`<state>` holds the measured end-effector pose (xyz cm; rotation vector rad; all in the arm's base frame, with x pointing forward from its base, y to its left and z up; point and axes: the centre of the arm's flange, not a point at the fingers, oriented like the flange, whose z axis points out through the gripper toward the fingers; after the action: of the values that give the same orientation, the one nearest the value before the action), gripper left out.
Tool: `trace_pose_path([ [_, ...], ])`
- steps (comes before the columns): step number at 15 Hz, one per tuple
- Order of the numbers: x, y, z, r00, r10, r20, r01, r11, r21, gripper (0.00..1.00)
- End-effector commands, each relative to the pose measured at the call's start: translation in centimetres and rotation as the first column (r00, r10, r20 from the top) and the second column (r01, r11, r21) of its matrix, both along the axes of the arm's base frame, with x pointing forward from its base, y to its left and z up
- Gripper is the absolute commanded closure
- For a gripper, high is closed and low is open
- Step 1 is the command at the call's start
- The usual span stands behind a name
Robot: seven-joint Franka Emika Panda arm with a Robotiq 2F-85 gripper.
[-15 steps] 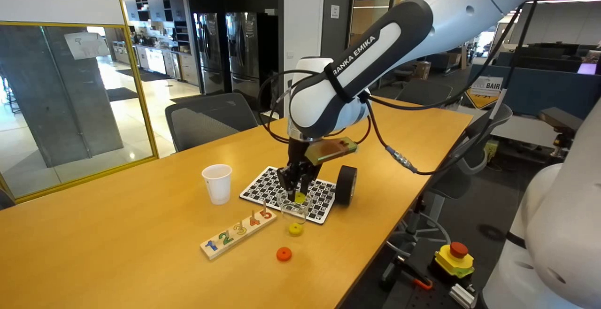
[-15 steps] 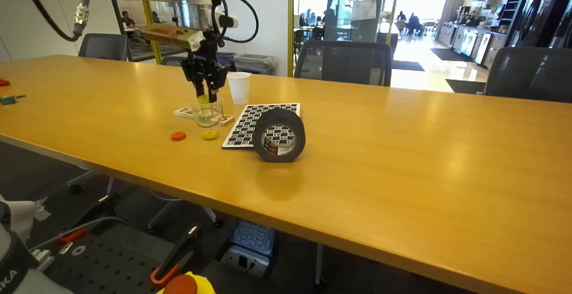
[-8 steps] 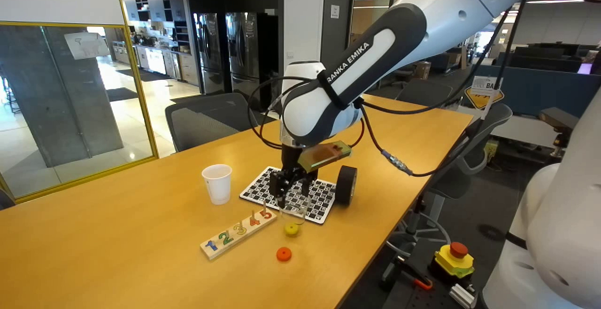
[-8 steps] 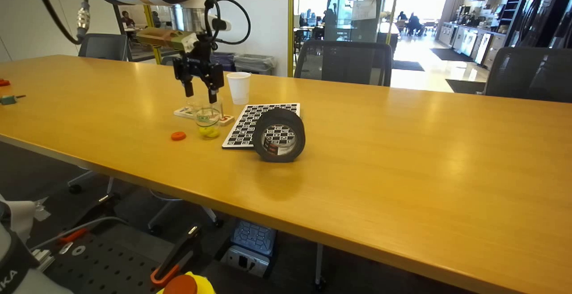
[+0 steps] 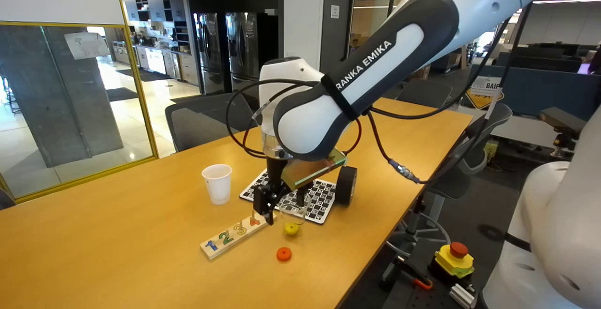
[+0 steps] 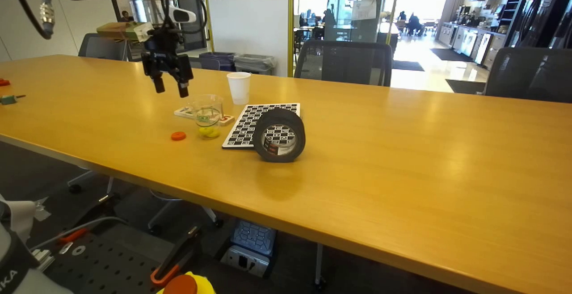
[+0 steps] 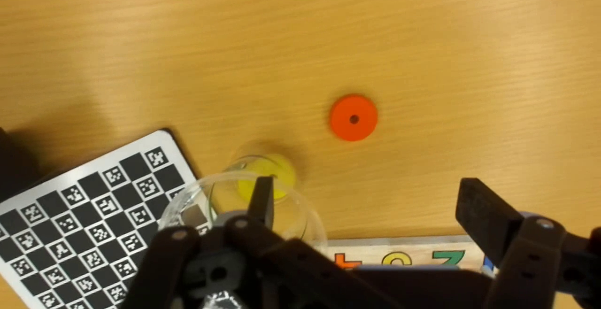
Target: Put the orange circles inside the white cup and the yellow circles in the transparent cup.
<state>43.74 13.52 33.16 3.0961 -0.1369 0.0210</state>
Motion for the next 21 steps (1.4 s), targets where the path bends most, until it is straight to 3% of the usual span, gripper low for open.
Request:
trace_pose_path([
  [1, -2.3, 2.7, -0.4, 1.000, -0.028, -0.008, 0.028, 1.000, 0.010, 0.00],
  [6, -2.0, 4.0, -3.8, 0.988, -0.148, -0.040, 0.150, 0.988, 0.046, 0.00],
  [9, -0.7, 3.8, -6.3, 0.967, -0.252, -0.044, 0.254, 0.965, 0.058, 0.00],
  [14, 0.6, 2.6, -9.5, 0.916, -0.400, -0.039, 0.401, 0.914, 0.061, 0.00],
  [21, 0.5, 1.7, -11.1, 0.834, -0.552, -0.013, 0.552, 0.833, 0.041, 0.00],
])
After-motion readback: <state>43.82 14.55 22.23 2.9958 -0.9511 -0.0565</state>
